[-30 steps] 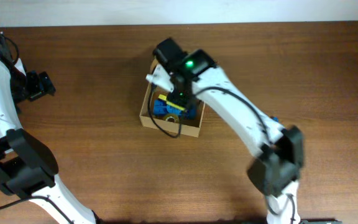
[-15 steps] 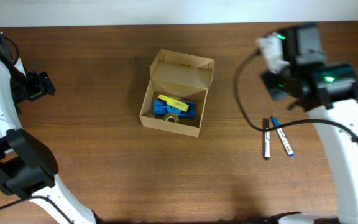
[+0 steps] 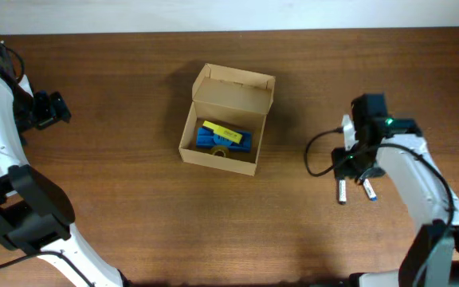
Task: Pack container
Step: 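Move the right gripper to the black marker and grasp it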
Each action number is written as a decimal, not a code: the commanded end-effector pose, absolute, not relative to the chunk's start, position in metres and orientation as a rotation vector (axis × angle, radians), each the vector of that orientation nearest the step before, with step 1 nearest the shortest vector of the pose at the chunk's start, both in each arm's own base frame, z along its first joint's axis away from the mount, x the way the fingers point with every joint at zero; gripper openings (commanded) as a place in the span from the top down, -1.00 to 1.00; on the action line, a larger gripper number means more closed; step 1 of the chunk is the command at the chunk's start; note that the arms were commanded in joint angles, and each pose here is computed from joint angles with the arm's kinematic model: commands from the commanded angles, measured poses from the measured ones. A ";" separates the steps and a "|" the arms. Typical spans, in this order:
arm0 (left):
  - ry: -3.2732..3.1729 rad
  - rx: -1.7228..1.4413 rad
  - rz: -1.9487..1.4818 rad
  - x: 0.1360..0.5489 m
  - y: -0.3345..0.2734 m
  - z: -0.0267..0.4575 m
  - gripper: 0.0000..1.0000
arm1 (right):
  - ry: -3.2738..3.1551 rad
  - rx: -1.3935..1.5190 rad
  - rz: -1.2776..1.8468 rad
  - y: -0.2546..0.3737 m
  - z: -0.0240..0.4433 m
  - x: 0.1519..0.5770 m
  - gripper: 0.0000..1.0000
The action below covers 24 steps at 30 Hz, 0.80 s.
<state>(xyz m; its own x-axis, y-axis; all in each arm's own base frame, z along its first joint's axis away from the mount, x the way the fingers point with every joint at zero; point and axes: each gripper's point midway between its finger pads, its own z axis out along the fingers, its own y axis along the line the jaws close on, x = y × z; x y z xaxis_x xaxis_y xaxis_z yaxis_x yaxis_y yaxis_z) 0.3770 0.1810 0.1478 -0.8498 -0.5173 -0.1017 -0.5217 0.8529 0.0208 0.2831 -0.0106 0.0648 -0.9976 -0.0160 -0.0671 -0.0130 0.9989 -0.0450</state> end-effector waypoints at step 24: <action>2.934 -0.810 0.059 0.375 0.182 0.149 -1.00 | 3.155 0.439 -0.023 -0.026 -0.008 0.279 0.28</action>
